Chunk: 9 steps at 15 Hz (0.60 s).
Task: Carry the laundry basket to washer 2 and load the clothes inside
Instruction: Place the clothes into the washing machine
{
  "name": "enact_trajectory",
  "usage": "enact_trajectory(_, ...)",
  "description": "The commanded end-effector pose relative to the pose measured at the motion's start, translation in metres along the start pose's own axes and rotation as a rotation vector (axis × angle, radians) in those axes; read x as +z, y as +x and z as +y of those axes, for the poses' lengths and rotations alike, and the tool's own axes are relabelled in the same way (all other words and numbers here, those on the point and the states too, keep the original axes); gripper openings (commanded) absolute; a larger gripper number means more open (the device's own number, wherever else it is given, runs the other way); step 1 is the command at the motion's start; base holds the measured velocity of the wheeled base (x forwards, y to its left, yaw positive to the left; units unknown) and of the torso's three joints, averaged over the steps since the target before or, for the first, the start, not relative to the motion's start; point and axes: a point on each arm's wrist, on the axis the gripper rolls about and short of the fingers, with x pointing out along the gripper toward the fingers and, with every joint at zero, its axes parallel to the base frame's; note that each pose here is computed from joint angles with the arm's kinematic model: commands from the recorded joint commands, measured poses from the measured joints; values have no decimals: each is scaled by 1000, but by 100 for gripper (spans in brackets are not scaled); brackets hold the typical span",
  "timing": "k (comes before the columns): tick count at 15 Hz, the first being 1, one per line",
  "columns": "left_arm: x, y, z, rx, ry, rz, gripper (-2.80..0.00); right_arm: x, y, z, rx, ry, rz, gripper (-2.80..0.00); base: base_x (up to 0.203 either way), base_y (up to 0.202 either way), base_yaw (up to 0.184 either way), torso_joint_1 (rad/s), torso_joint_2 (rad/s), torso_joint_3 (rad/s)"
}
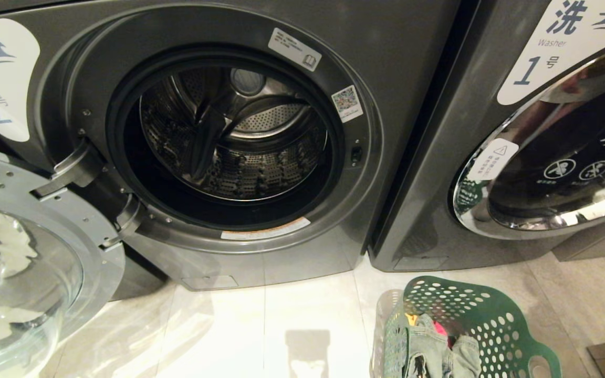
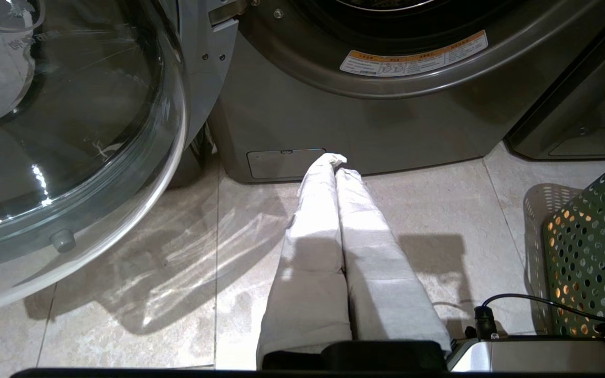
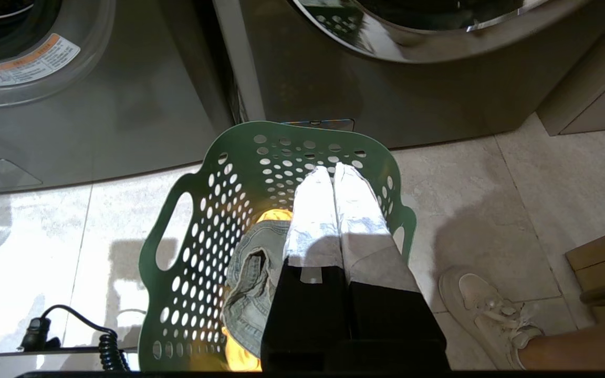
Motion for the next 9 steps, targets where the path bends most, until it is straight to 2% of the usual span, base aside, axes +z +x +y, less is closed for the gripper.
enact_trajectory(1, 0, 0, 0, 0, -1, 1, -280, 0, 0, 0, 0, 0, 1, -280, 0, 0, 0, 0, 0, 0)
enact_trajectory(9, 0, 0, 0, 0, 0, 1, -280, 0, 0, 0, 0, 1, 1, -280, 0, 0, 0, 0, 0, 0)
